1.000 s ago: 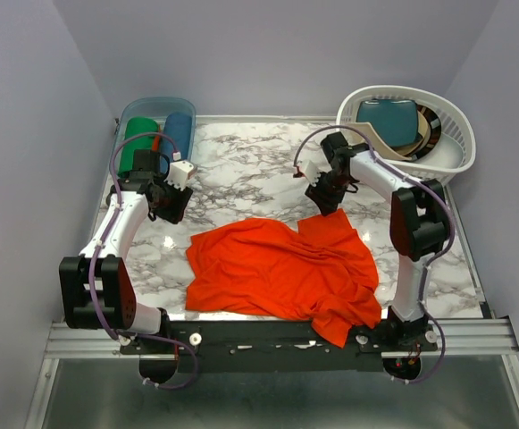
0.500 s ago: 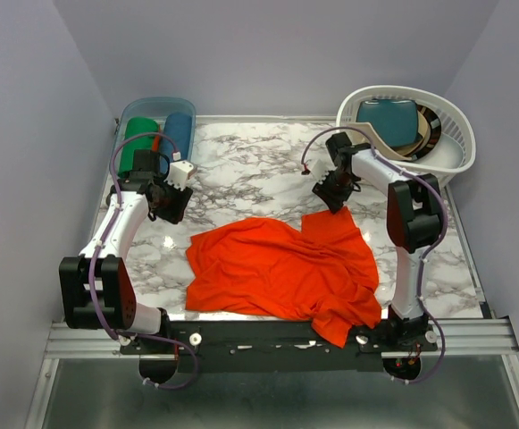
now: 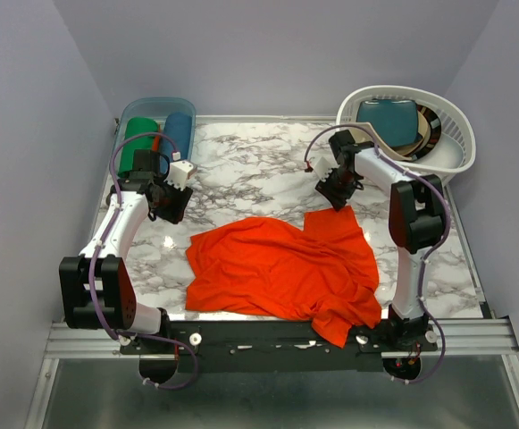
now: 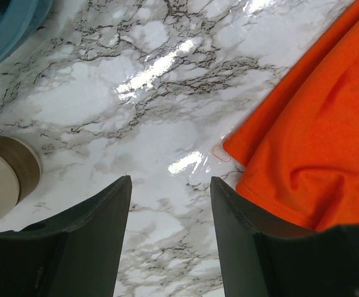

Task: Roll the t-shirts
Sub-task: Flatten out the T-shirt at the center of the board.

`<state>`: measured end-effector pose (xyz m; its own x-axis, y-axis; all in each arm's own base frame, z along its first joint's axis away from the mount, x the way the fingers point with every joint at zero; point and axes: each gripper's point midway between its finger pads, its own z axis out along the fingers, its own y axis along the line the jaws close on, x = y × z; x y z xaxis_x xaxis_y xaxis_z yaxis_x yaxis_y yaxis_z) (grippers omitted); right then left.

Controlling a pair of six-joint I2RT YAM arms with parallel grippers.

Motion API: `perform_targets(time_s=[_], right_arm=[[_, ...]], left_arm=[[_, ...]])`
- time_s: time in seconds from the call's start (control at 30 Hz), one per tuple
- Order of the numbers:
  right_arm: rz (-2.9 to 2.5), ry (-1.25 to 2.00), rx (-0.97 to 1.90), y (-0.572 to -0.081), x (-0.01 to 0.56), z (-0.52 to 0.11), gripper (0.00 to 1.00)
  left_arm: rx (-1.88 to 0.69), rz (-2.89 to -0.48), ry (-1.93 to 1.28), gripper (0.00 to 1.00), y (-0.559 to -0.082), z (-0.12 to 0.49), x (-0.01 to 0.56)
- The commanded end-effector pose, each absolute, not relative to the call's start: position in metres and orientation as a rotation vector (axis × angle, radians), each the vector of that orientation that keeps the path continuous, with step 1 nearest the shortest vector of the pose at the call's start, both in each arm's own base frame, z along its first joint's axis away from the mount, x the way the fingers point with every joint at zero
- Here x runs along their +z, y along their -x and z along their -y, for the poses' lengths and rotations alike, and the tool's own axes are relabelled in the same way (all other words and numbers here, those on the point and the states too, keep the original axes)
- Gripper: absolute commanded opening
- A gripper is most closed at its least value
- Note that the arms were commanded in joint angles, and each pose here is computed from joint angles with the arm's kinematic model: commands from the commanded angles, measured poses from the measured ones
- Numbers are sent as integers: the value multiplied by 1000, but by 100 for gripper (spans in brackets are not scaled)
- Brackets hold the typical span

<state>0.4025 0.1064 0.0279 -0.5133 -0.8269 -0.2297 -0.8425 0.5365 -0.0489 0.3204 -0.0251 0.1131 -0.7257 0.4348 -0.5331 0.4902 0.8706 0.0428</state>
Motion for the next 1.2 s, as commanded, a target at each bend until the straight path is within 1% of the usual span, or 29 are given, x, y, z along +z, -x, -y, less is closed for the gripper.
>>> perform_targets(time_s=[0.0, 0.23, 0.37, 0.53, 0.7, 0.9, 0.93, 0.97, 1.03, 1.07, 1.13, 1.17], right_arm=[[-2531, 1386, 32, -405, 46, -95, 52], [-2565, 1439, -16, -394, 35, -78, 52], [-2599, 1424, -38, -394, 27, -65, 52], [-2617, 1433, -34, -397, 16, -64, 52], [-2608, 1464, 74, -391, 11, -74, 49], [-2606, 1526, 218, -372, 7, -84, 46], [-2597, 1532, 225, -371, 8, -84, 45], [-2587, 1545, 229, -370, 8, -84, 40], [-2573, 1556, 258, -365, 6, -87, 35], [-2559, 1553, 257, -366, 9, -88, 26], [-2533, 1543, 268, -368, 10, -91, 15], [-2511, 1525, 257, -372, 17, -93, 8]], left_arm=[[-175, -2494, -661, 63, -317, 30, 113], [-182, -2489, -664, 63, -317, 31, 114], [-179, -2487, -667, 63, -317, 31, 114], [-188, -2491, -655, 63, -316, 32, 113], [-177, -2498, -657, 63, -315, 30, 113], [-181, -2505, -662, 63, -313, 30, 109], [-182, -2505, -660, 63, -313, 30, 109], [-182, -2505, -662, 63, -313, 31, 109], [-184, -2506, -661, 63, -313, 31, 108], [-187, -2505, -663, 63, -313, 31, 108], [-182, -2509, -664, 63, -313, 30, 106], [-179, -2506, -665, 63, -313, 30, 107]])
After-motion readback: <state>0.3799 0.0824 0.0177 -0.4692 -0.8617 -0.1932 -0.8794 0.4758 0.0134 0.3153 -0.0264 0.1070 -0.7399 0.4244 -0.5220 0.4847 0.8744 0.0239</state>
